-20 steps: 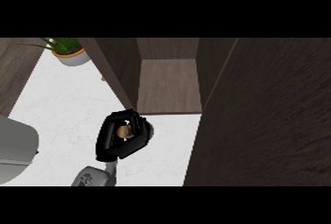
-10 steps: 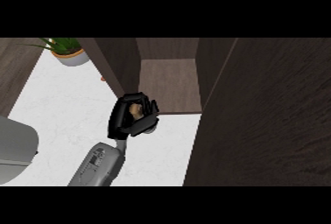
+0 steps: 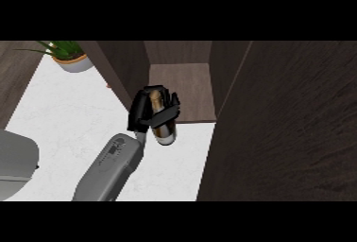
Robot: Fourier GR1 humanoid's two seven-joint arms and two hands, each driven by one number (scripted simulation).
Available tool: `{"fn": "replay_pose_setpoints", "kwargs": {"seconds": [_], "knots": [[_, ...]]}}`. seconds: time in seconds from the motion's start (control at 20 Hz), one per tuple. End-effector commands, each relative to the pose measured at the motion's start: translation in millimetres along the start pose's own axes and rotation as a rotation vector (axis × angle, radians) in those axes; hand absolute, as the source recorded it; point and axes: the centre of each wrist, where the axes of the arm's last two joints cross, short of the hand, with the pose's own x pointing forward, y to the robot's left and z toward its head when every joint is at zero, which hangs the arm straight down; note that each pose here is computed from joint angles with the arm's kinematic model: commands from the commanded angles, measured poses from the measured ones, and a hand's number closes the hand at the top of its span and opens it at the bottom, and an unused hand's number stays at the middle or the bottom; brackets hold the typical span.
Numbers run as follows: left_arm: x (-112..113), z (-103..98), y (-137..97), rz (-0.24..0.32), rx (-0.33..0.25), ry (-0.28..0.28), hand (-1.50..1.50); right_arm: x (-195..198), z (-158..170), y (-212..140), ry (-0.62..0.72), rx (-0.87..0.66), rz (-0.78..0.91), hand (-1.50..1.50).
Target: Pick up the wine, place it into the cabinet and close the cabinet
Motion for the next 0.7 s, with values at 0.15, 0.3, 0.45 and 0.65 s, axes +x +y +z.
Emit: {"fn": "replay_pose_setpoints", "kwargs": {"seconds": [0.15, 0.3, 0.45, 0.65], "knots": [[4.5, -34.0, -11.9, 0.02, 0.028, 0.008, 1.5, 30.3, 20.9, -4.7, -0.037, 0.013, -0.099, -1.5], [4.8, -32.9, -17.7, 0.031, 0.04, 0.03, 1.5, 40.1, 25.1, -9.9, -0.035, 0.026, -0.094, -1.5], [9.0, -47.9, -18.8, -0.011, 0.054, 0.04, 1.5, 45.8, 29.0, -7.9, -0.049, 0.057, -0.118, -1.5], [12.9, -65.9, -20.7, -0.091, 0.033, 0.069, 1.5, 35.7, 25.0, -9.1, -0.049, 0.03, -0.109, -1.5]]}}
